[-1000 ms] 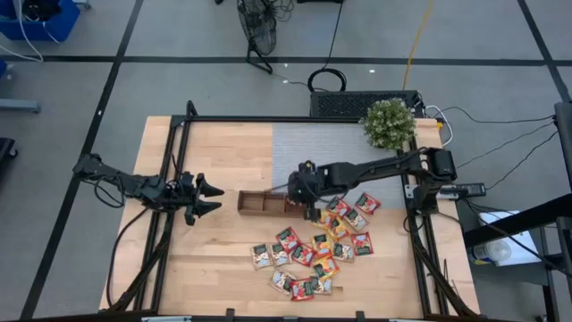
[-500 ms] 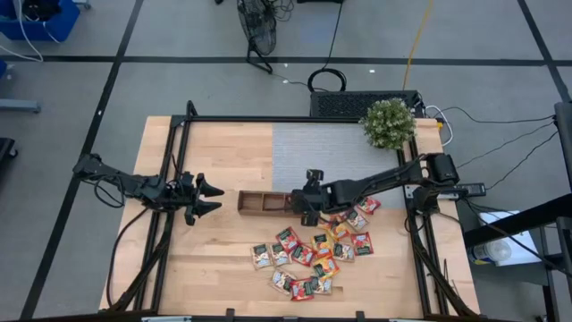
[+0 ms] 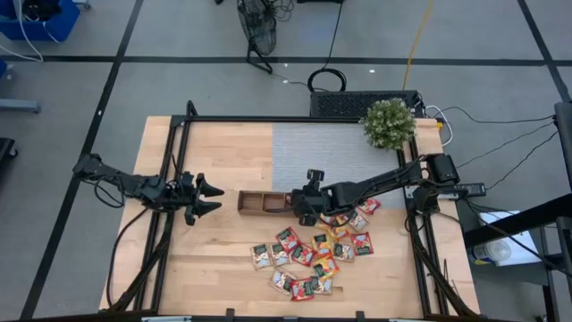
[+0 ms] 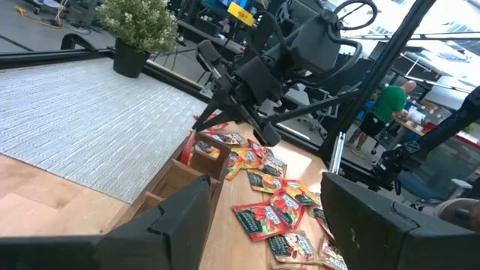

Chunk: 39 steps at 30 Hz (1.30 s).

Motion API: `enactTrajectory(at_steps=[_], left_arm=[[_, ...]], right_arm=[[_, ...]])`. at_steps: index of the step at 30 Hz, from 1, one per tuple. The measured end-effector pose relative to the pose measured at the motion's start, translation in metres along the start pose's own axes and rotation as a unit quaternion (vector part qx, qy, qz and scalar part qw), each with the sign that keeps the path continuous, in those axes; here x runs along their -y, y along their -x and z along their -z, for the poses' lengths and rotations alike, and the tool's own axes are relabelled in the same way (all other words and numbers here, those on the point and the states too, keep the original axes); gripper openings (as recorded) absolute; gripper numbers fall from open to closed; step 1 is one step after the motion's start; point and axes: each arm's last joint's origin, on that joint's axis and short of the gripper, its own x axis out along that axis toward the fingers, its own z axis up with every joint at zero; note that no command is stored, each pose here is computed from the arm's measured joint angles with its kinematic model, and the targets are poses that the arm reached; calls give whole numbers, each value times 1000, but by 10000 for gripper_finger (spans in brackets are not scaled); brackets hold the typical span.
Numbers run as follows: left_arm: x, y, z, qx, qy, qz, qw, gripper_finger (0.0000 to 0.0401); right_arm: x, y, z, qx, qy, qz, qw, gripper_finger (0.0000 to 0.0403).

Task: Pick & Place Tea
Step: Put the red tea bag into the right section of the wooden organizer

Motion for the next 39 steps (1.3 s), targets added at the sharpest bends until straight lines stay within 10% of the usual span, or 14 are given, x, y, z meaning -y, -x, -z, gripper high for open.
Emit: enactTrajectory(at_steps=[25, 39], left_arm=[[0, 0, 0, 0, 0, 0, 1000, 251], [0, 0, 0, 0, 0, 0, 1000, 250]], right_arm=[[18, 46, -1, 19, 24, 36, 999, 137], [25, 75, 126, -211, -177, -77, 958, 138]])
